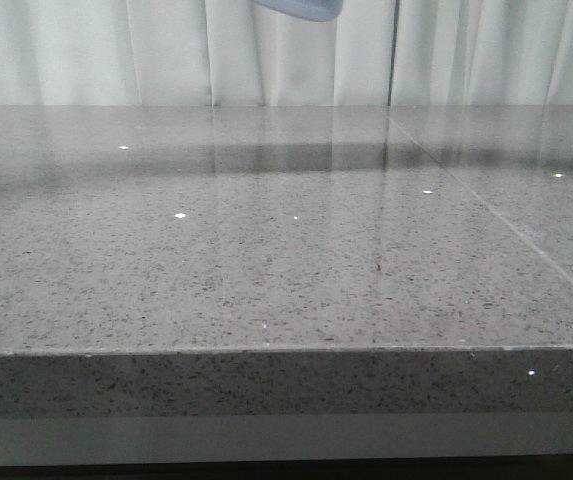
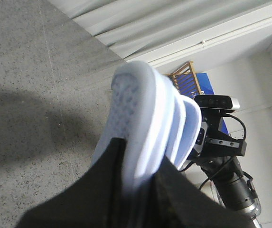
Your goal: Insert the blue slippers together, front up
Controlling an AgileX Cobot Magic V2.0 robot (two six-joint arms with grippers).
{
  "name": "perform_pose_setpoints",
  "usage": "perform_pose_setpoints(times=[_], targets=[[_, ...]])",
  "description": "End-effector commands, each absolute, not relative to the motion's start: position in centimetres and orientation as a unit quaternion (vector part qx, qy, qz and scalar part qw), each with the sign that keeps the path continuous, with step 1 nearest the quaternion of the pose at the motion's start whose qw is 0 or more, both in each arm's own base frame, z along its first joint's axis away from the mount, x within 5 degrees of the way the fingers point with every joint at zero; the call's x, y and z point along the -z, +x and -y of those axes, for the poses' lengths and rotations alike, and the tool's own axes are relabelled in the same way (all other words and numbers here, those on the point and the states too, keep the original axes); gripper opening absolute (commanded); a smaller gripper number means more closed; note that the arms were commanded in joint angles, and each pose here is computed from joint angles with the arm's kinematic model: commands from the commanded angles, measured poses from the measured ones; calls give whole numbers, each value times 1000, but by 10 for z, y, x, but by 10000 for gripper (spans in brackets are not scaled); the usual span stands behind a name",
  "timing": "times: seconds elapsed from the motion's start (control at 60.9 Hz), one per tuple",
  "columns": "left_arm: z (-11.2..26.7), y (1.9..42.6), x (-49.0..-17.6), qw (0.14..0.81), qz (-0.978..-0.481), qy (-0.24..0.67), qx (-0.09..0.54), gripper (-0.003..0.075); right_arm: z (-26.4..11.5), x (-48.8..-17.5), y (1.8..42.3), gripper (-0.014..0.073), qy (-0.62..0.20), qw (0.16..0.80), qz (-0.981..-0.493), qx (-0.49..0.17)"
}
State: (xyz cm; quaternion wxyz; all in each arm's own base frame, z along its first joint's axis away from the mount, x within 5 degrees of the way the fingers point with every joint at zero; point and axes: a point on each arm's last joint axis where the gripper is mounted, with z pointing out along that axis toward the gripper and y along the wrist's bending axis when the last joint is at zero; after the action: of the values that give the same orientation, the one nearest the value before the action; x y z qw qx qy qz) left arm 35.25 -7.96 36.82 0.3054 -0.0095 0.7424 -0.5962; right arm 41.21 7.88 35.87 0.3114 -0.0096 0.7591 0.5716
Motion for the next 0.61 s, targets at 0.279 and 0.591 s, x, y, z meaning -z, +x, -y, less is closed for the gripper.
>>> perform_pose_setpoints(times=[0.279,0.591], targets=[[101,320,-407,257,-671,70,692,-19,-111,-401,377,-33,-103,263,-689,-667],[100,322,-397,258,-703,82,658,-19,-96,-396,379,236,-94,262,-713,-644]])
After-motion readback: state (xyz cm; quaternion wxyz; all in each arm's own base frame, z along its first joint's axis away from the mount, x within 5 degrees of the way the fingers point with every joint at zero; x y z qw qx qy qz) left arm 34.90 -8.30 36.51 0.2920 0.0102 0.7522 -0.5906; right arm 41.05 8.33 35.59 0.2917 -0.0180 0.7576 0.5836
